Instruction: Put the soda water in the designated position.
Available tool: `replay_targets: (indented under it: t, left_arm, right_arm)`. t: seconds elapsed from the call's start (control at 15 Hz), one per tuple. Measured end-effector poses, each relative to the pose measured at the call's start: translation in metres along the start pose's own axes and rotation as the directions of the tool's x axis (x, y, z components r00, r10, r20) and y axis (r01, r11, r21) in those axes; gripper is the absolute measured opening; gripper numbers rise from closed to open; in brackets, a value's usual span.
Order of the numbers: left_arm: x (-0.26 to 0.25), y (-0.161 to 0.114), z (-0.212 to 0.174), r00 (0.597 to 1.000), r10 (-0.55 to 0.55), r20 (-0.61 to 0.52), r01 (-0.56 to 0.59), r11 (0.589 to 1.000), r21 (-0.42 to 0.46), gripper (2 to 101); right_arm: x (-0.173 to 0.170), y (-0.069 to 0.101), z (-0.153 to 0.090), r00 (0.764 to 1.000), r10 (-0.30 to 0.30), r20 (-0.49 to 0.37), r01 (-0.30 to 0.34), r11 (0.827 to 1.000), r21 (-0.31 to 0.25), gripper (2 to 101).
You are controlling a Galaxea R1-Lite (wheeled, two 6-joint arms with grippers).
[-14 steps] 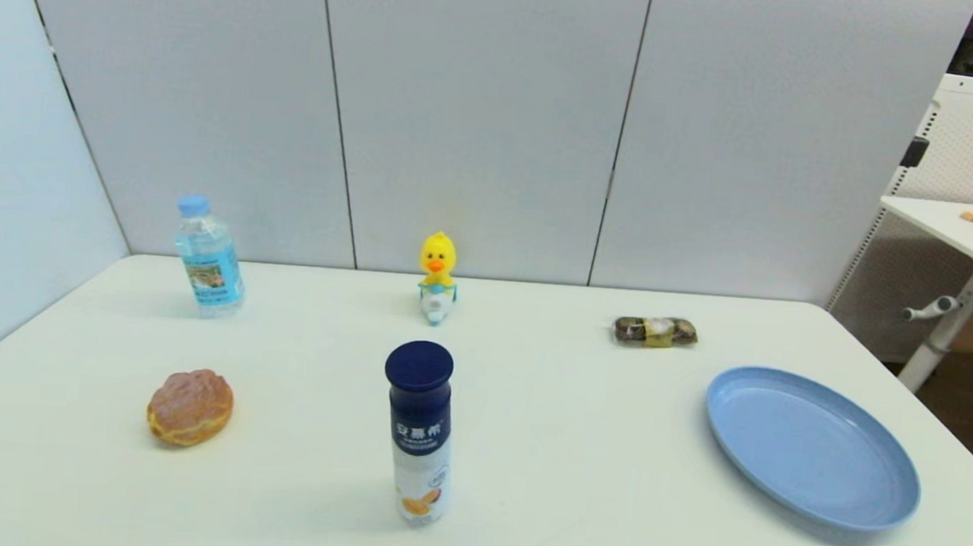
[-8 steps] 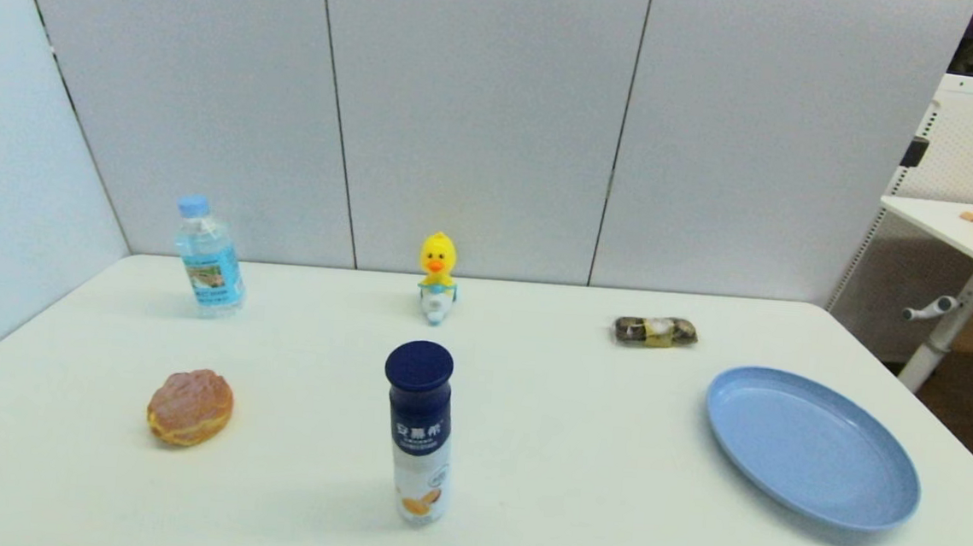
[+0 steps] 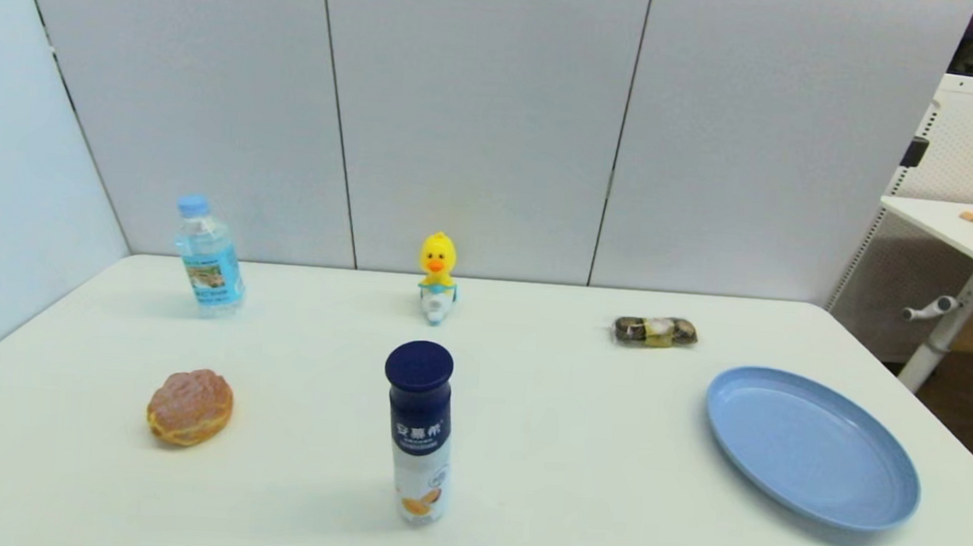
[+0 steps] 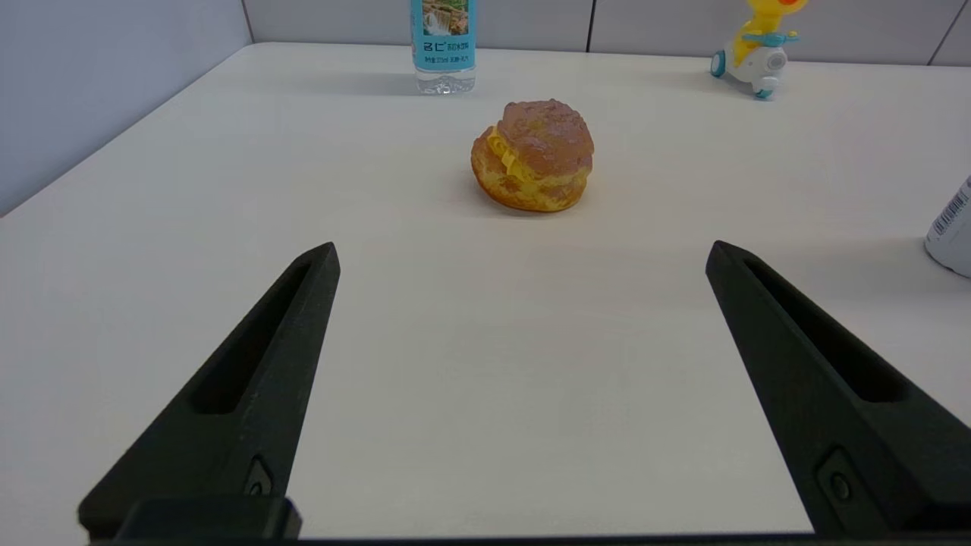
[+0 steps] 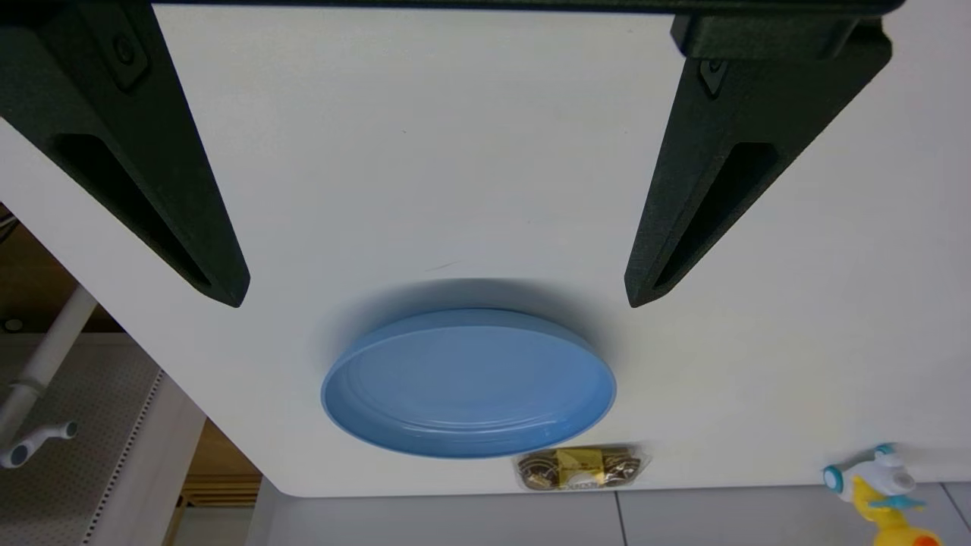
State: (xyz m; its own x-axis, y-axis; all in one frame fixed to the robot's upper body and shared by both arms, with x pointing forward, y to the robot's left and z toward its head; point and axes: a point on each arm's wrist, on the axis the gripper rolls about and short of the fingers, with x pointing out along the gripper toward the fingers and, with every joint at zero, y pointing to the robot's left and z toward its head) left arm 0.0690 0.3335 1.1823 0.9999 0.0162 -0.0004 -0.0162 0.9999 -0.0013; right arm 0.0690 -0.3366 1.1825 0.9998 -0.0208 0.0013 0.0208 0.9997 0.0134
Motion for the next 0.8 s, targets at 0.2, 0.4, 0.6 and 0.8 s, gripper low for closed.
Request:
replay_targets:
  t: [0.2, 0.4, 0.6, 0.8]
  left_arm:
    - [0.0, 0.0, 0.0, 1.0, 0.001, 0.004, -0.001, 1.0, -0.026, 97.8]
    - [0.0, 0.0, 0.003, 1.0, 0.002, -0.028, -0.003, 0.999, -0.037, 97.8]
    - [0.003, 0.0, 0.035, 0.999, -0.004, -0.05, 0.004, 1.0, -0.009, 97.8]
    - [0.023, 0.0, 0.084, 0.996, -0.013, -0.093, 0.016, 1.0, 0.025, 97.8]
  right_arm:
    - [0.0, 0.0, 0.0, 1.0, 0.0, 0.0, 0.0, 1.0, 0.0, 98.0]
    - [0.0, 0.0, 0.0, 1.0, 0.0, 0.0, 0.0, 1.0, 0.0, 98.0]
    - [0.0, 0.0, 0.0, 1.0, 0.0, 0.0, 0.0, 1.0, 0.0, 98.0]
    - [0.0, 0.0, 0.0, 1.0, 0.0, 0.0, 0.0, 1.0, 0.0, 98.0]
